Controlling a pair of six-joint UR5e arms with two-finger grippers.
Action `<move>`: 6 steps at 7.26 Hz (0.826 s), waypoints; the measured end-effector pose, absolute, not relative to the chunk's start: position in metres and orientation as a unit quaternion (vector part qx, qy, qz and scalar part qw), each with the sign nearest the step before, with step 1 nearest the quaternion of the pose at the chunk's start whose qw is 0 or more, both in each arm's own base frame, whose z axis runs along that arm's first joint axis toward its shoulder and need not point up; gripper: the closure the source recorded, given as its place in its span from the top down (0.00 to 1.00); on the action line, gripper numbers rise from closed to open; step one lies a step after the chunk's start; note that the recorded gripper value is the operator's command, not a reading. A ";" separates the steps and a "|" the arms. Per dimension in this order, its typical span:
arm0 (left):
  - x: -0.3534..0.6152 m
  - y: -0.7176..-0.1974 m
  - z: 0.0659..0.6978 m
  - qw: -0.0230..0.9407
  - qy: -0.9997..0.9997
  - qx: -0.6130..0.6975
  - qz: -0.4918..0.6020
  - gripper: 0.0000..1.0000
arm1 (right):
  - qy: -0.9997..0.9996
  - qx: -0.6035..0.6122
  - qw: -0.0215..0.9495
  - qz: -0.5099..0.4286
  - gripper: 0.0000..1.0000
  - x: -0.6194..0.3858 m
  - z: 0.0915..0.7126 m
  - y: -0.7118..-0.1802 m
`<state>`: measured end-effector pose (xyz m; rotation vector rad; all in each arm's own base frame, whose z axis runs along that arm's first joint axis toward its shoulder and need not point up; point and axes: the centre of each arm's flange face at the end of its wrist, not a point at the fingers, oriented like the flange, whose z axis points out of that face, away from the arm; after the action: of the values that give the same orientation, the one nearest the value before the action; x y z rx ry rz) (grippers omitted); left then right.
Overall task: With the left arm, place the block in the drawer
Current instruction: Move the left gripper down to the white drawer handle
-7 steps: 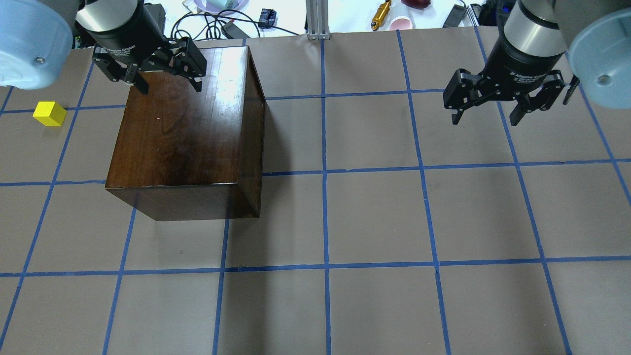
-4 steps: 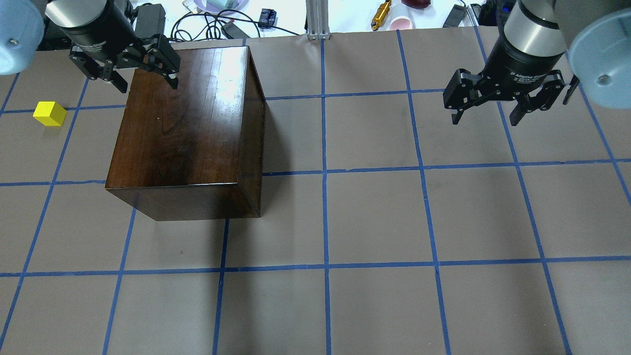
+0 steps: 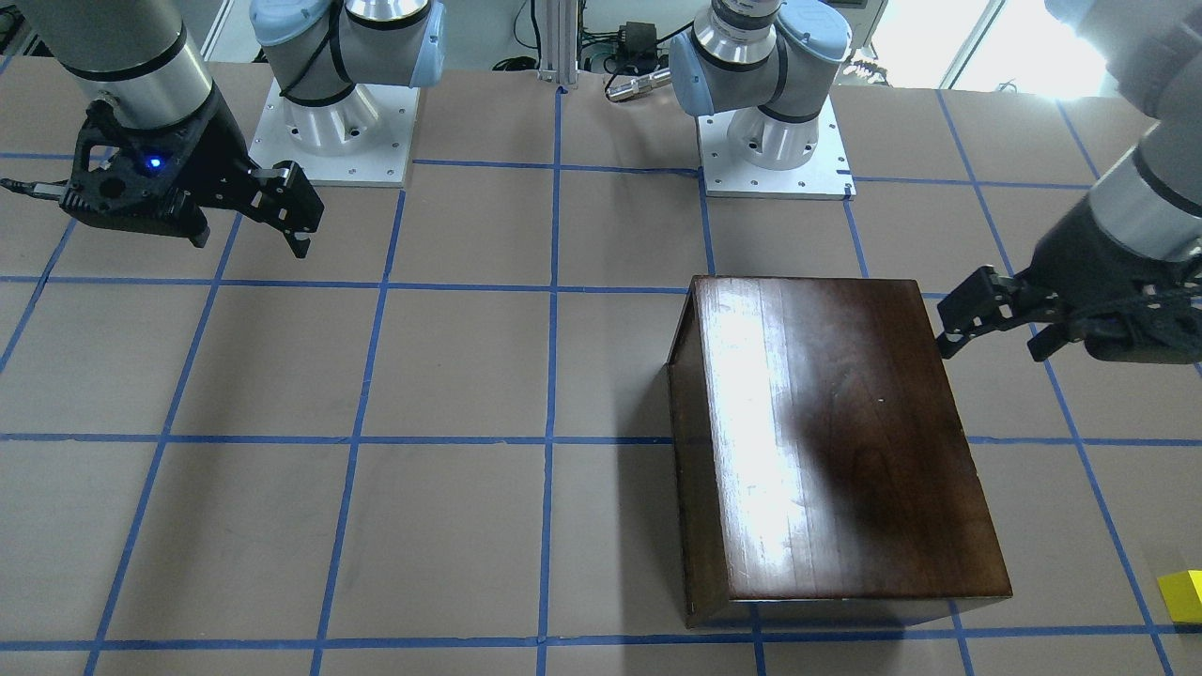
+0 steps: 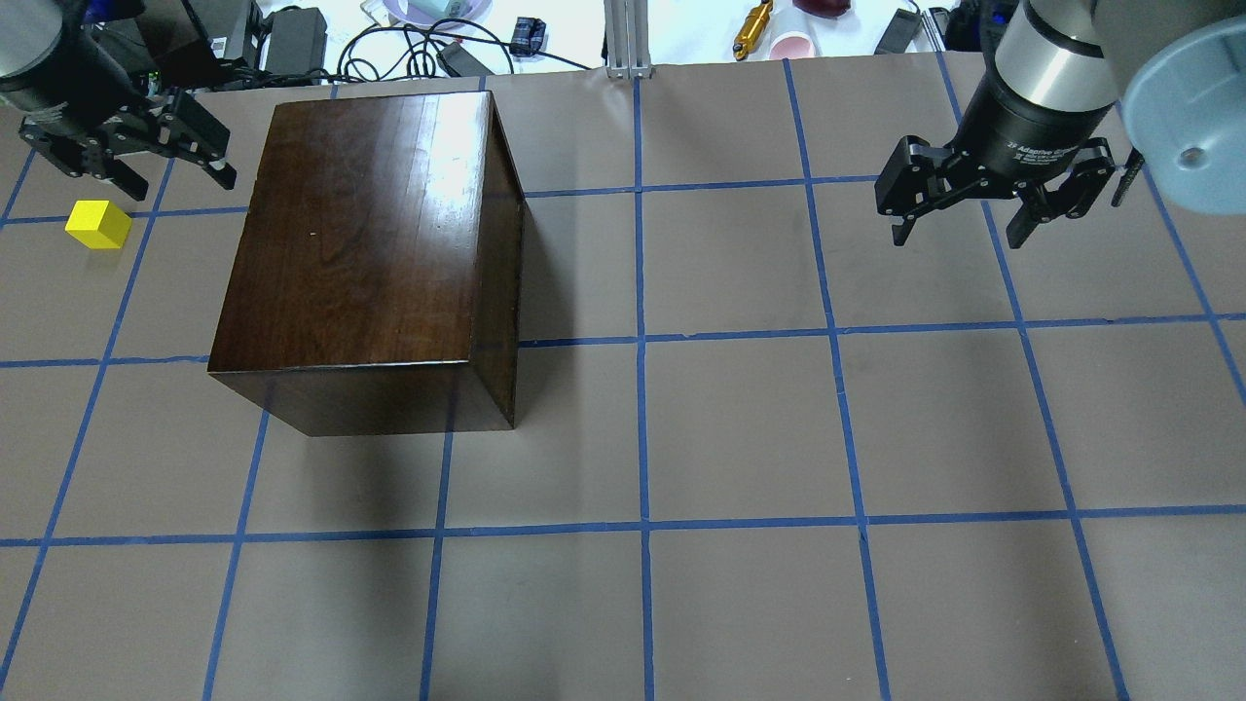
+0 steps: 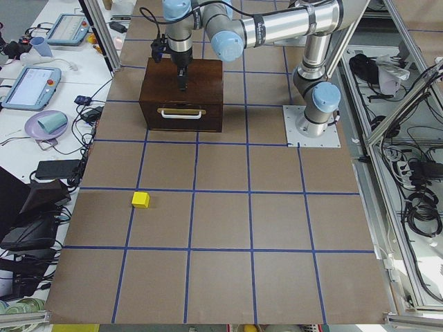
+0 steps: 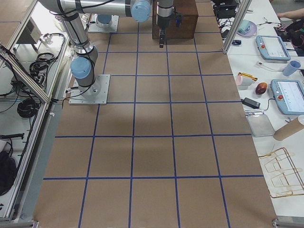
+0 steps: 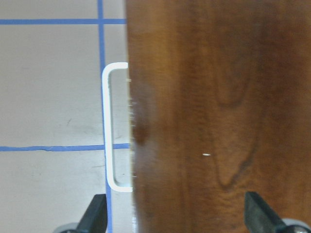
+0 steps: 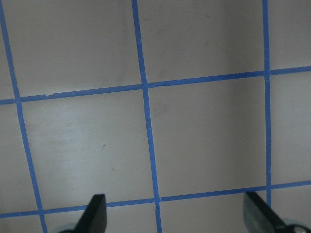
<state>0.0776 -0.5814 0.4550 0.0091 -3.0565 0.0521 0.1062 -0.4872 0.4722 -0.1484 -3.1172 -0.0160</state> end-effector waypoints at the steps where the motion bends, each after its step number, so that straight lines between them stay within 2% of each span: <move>1: 0.108 -0.584 0.447 0.046 -0.999 -0.008 0.014 1.00 | -0.999 -0.048 0.011 -0.005 1.00 0.106 0.472 -0.487; 6: 0.165 -0.615 0.365 0.108 -0.993 -0.032 -0.025 1.00 | -0.999 -0.048 0.010 -0.005 1.00 0.106 0.472 -0.487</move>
<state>0.1649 -0.6149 0.3654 -0.0935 -2.9232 -0.0735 0.1063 -0.4872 0.4722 -0.1486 -3.1181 -0.0160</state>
